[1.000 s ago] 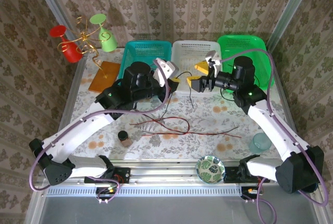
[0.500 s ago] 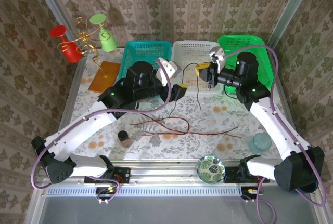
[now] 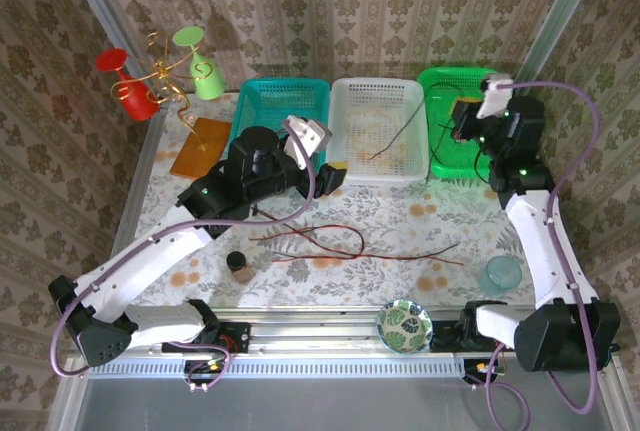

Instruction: Untangle the cables

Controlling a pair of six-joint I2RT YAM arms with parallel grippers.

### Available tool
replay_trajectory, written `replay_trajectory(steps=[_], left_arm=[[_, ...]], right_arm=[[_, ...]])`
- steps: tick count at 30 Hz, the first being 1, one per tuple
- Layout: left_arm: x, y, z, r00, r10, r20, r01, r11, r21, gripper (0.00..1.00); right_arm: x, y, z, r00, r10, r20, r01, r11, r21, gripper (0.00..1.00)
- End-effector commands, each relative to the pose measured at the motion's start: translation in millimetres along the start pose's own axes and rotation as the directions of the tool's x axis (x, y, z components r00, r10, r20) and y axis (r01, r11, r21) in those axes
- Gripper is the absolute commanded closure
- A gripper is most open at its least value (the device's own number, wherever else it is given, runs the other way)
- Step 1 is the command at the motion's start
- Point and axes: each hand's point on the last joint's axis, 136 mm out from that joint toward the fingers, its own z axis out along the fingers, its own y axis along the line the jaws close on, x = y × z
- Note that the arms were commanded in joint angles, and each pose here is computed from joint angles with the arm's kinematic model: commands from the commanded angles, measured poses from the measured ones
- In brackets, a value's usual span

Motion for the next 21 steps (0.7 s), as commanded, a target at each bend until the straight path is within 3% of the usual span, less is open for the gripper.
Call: replay_trajectory(steps=[1, 5, 14, 21], left_arm=[[-5.0, 5.4, -6.3, 0.999, -0.014, 0.033, 0.015, 1.000, -0.023, 0.28], [-2.9, 6.5, -7.1, 0.999, -0.019, 0.036, 0.020, 0.999, -0.030, 0.28], [3.1, 7.2, -9.7, 0.999, -0.030, 0.030, 0.031, 0.999, -0.036, 0.28], [11.0, 7.7, -11.0, 0.998, -0.052, 0.025, 0.053, 0.998, -0.043, 0.28]], right_arm=[[-40.4, -35.5, 2.9, 0.985, 0.097, 0.139, -0.114, 0.987, 0.117, 1.00], [-43.7, -58.8, 18.9, 0.983, 0.113, 0.148, -0.136, 0.977, 0.161, 1.00], [8.8, -108.8, 94.4, 0.998, 0.052, -0.039, -0.039, 0.961, 0.274, 1.00], [66.5, -162.6, 131.6, 0.970, 0.106, -0.220, 0.023, 0.857, 0.514, 1.00]])
